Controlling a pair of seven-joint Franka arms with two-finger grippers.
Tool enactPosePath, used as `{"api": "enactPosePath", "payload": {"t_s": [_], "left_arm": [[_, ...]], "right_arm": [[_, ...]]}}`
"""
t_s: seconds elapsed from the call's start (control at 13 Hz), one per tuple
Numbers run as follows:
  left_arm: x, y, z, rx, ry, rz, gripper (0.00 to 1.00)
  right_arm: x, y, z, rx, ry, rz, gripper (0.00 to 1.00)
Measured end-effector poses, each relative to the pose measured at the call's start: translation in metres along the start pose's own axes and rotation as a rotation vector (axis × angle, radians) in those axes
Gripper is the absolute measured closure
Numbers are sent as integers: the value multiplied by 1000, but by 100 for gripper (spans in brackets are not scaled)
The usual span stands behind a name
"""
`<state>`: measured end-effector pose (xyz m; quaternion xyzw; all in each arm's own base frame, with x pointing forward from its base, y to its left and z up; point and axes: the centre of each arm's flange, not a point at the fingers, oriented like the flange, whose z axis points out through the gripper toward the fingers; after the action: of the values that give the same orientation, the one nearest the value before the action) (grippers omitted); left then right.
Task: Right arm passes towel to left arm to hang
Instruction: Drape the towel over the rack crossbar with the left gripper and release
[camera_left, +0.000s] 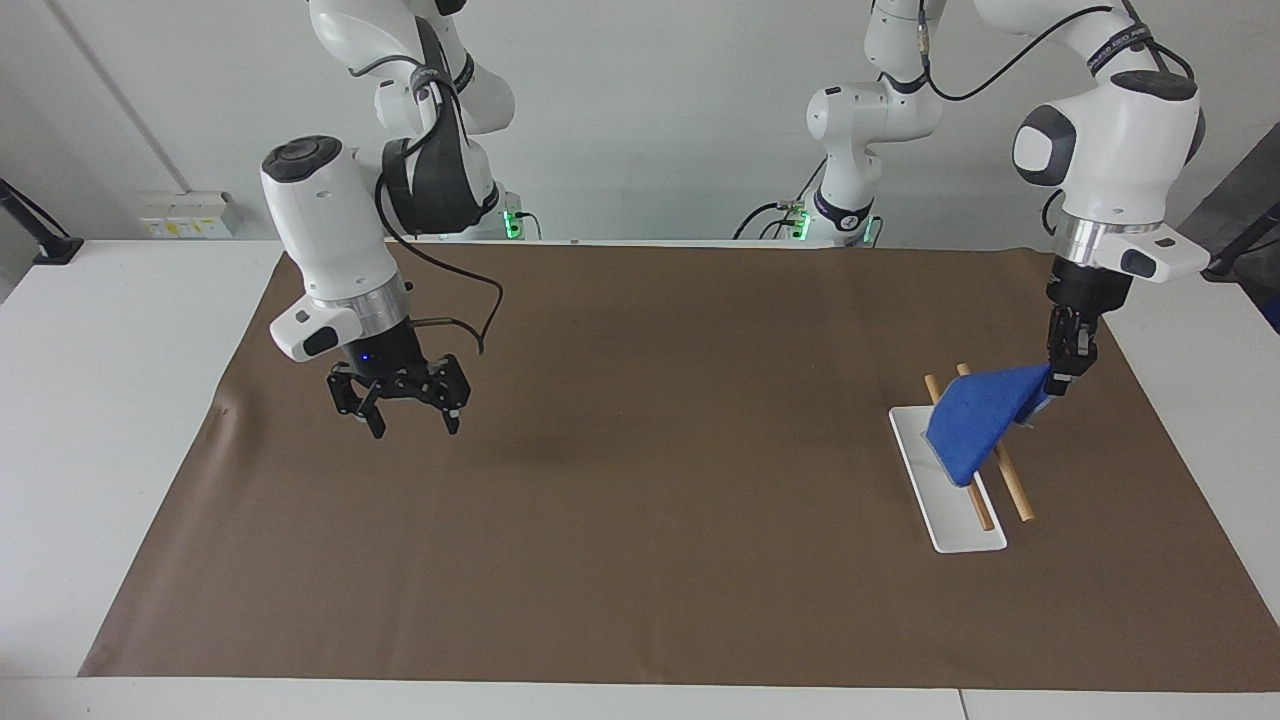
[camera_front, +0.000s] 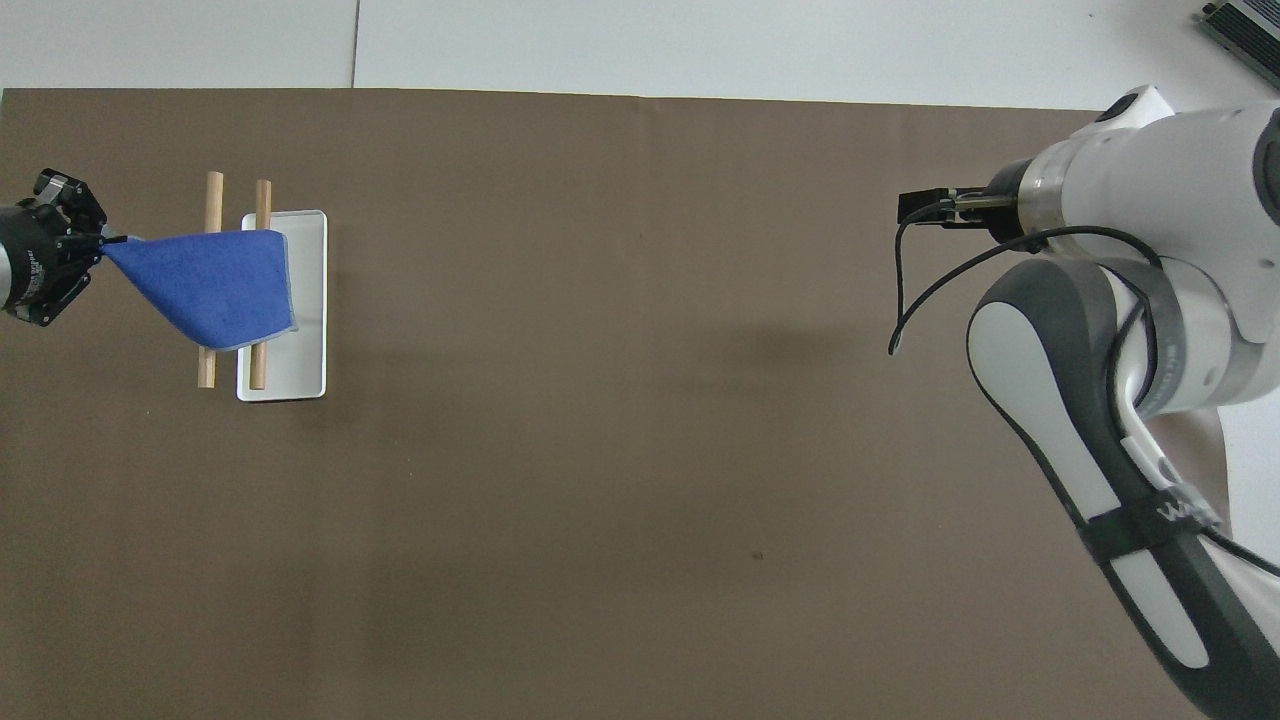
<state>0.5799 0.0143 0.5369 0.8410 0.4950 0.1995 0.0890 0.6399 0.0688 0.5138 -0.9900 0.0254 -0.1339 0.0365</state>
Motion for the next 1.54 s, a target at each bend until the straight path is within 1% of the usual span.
{"api": "enactPosePath", "payload": {"t_s": [0.23, 0.46, 0.62, 0.85, 1.08, 1.54], "left_arm": [[8, -3, 5, -3, 8, 106, 97], [8, -1, 25, -4, 8, 130, 97], [8, -1, 39, -2, 7, 160, 97], [17, 0, 52, 6, 11, 216, 97], [26, 0, 67, 12, 15, 255, 97], [30, -2, 81, 11, 21, 278, 97]], "right_arm": [[-8, 13, -48, -19, -40, 56, 0], [-16, 44, -83, -37, -70, 106, 0], [-25, 59, -101, -48, -102, 132, 0], [-38, 76, -114, -61, -169, 168, 0], [-44, 97, -123, -67, -184, 206, 0], [-46, 98, -121, -69, -201, 206, 0]]}}
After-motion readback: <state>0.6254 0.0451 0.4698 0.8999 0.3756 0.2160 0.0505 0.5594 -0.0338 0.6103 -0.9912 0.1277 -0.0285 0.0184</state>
